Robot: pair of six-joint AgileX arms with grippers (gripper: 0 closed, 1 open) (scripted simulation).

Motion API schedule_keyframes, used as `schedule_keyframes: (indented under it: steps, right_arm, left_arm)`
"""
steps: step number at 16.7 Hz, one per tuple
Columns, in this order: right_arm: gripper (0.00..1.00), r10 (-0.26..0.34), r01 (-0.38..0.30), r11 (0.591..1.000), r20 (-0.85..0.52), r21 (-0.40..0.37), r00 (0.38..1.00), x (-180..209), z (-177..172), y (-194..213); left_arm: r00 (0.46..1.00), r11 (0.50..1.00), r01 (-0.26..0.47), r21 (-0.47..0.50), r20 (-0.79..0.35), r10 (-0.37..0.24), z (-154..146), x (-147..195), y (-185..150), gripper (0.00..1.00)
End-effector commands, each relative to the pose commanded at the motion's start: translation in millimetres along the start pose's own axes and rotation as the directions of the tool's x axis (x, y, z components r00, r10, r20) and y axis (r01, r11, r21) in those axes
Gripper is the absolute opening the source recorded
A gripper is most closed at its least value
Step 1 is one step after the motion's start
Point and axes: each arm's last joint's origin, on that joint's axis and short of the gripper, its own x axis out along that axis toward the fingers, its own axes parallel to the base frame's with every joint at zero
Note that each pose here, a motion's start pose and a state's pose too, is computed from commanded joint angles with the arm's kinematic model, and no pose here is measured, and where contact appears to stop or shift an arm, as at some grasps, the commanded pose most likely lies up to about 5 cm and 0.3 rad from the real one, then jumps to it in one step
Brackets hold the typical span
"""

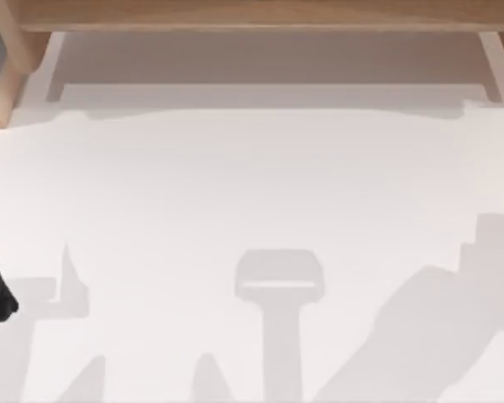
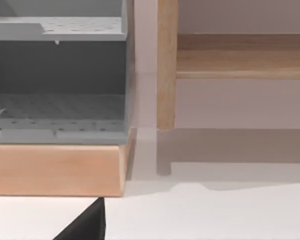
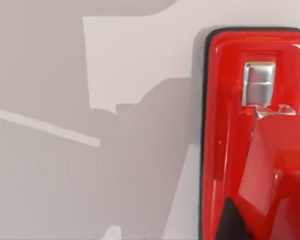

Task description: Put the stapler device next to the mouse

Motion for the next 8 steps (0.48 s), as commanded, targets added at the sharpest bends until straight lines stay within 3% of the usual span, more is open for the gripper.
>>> schedule_keyframes:
  steps: [8]
  right_arm:
    - [0.9, 0.0, 0.0, 1.0, 0.0, 0.0, 1.0, 0.0, 0.0, 0.0]
  left_arm:
    - [1.0, 1.0, 0.0, 0.0, 0.0, 0.0, 0.0, 0.0, 0.0, 1.0]
